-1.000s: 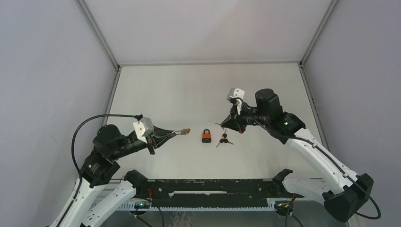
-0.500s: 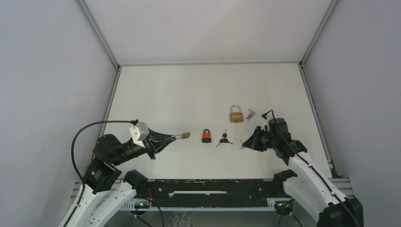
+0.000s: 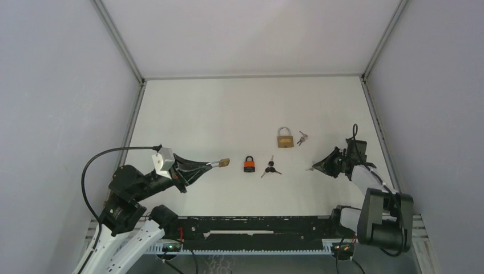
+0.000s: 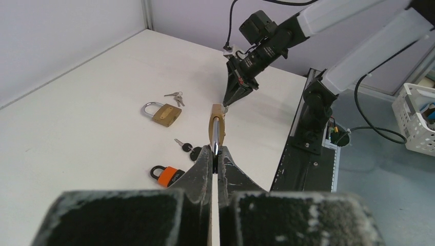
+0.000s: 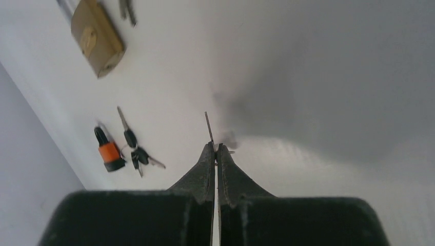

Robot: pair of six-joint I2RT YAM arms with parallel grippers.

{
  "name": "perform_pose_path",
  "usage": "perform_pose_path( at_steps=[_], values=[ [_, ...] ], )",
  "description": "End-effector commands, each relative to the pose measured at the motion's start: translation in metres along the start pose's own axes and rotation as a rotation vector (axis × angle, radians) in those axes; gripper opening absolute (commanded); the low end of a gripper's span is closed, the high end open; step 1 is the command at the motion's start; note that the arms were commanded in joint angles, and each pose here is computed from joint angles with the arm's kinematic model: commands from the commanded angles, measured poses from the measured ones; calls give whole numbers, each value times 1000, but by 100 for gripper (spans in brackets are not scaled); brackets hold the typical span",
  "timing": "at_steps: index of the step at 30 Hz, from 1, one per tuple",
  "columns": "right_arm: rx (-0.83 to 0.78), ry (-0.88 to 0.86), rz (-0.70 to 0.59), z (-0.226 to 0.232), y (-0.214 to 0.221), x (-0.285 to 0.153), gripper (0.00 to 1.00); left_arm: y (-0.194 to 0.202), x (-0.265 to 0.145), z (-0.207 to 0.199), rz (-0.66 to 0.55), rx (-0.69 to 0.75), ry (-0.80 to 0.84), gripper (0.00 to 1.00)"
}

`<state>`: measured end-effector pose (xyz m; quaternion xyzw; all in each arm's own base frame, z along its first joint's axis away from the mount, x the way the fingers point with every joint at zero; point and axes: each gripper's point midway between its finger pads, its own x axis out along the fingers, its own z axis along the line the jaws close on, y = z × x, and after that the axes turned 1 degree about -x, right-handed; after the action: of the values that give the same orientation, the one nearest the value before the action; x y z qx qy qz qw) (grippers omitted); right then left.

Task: Lock with the key
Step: Place the key at the center of the board, then place the lock at the center of the board.

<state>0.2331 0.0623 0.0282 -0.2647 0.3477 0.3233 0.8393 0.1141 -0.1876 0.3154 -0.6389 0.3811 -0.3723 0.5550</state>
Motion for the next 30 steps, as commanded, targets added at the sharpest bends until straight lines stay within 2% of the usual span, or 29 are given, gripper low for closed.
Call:
perform_pose_path(
  at_steps=[1, 6, 10, 13, 14, 17, 20, 23, 26, 28, 30],
  values=[
    [-27, -15, -63, -5, -42, 1, 0, -15, 0, -2, -58, 18, 5, 0],
    [12, -7, -64, -18, -65, 0, 0, -16, 1, -2, -68, 20, 10, 0],
    [38, 10, -15, -28, -71, 4, 0, -16, 3, -2, -71, 18, 16, 0],
    [60, 31, 1, -37, -75, 6, 6, -16, 3, -3, -69, 10, 18, 0],
    [69, 36, 3, -39, -76, 6, 9, -16, 3, -2, -69, 7, 17, 0],
    [89, 40, 11, -41, -80, 6, 33, -17, 4, -3, -72, 5, 20, 0],
    [81, 73, -13, -43, -89, 2, 49, -18, 4, -3, -73, 5, 19, 0],
    [48, 127, -80, -39, -107, -14, 56, -19, 3, -4, -74, 6, 22, 0],
    [-91, 197, -206, -9, -125, -42, 60, -17, 5, -3, -68, 5, 25, 0],
    [-357, 152, -273, 47, -122, -60, 60, -13, 5, -3, -57, 13, 31, 0],
    [-726, -58, -308, 133, -87, -77, 63, -8, 6, -3, -41, 22, 41, 0]
  ],
)
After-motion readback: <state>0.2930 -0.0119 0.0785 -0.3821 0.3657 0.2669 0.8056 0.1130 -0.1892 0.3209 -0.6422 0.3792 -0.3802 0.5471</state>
